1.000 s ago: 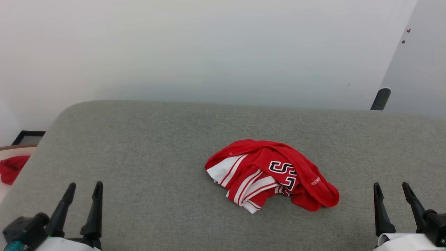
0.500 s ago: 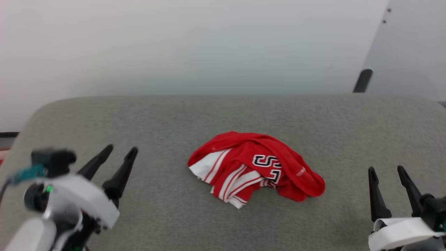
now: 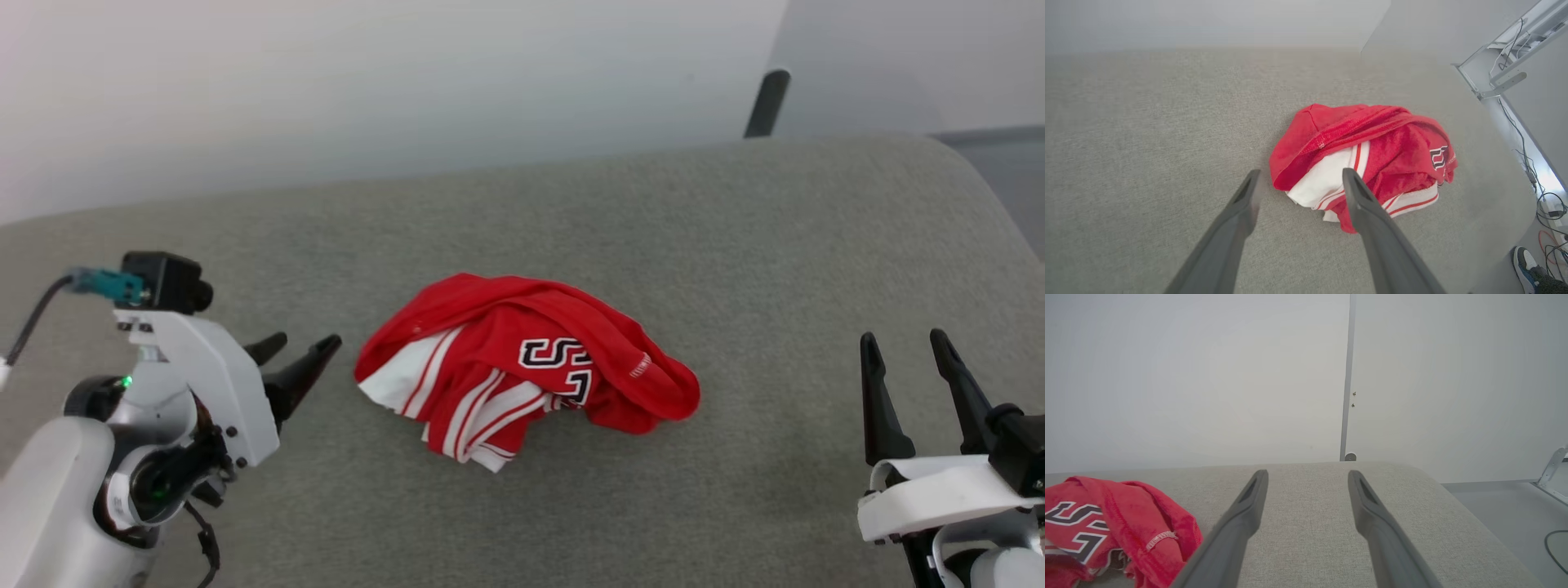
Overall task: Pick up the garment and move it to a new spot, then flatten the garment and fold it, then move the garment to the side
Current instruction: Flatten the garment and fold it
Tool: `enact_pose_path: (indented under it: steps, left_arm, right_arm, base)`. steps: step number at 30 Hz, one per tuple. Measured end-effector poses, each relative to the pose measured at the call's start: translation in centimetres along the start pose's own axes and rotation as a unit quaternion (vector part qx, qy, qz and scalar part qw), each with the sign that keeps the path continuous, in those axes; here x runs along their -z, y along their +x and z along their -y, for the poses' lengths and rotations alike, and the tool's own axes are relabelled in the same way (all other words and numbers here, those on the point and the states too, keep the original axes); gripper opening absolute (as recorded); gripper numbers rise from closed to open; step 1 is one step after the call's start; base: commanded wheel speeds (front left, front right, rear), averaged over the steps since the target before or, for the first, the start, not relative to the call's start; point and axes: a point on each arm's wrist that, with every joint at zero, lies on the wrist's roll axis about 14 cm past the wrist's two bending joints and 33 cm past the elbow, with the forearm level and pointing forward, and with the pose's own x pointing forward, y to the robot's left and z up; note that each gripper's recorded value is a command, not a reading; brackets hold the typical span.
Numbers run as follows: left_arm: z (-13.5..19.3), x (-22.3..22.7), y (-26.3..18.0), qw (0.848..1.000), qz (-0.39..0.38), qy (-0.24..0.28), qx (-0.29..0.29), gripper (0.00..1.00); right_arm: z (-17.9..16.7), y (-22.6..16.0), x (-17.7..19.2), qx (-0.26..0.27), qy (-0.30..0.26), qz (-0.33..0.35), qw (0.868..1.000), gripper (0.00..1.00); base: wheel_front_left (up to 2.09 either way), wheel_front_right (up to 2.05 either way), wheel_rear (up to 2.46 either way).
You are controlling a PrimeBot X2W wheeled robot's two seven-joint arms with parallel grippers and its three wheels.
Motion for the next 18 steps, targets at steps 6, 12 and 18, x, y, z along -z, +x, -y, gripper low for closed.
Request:
enact_pose_path:
  steps: [6,12,18]
  left_arm:
    - [-0.4,3.3,3.0,0.996,-0.089,-0.005,-0.002,1.00]
    - [-1.0,4.9,5.2,0.991,-0.137,0.003,-0.009,1.00]
    - [-1.7,7.0,6.6,0.983,-0.185,0.004,-0.017,1.00]
  right_arm:
    - [1.6,-0.3,1.1,0.025,-0.001,-0.012,1.000,1.00]
    - [2.6,-0.4,1.7,0.042,-0.002,-0.019,0.999,1.00]
    - [3.4,-0.6,2.1,0.056,-0.003,-0.024,0.998,1.00]
  base:
    - [0.00,0.00,0.00]
    - [0.00,0.00,0.00]
    - [0.00,0.00,0.00]
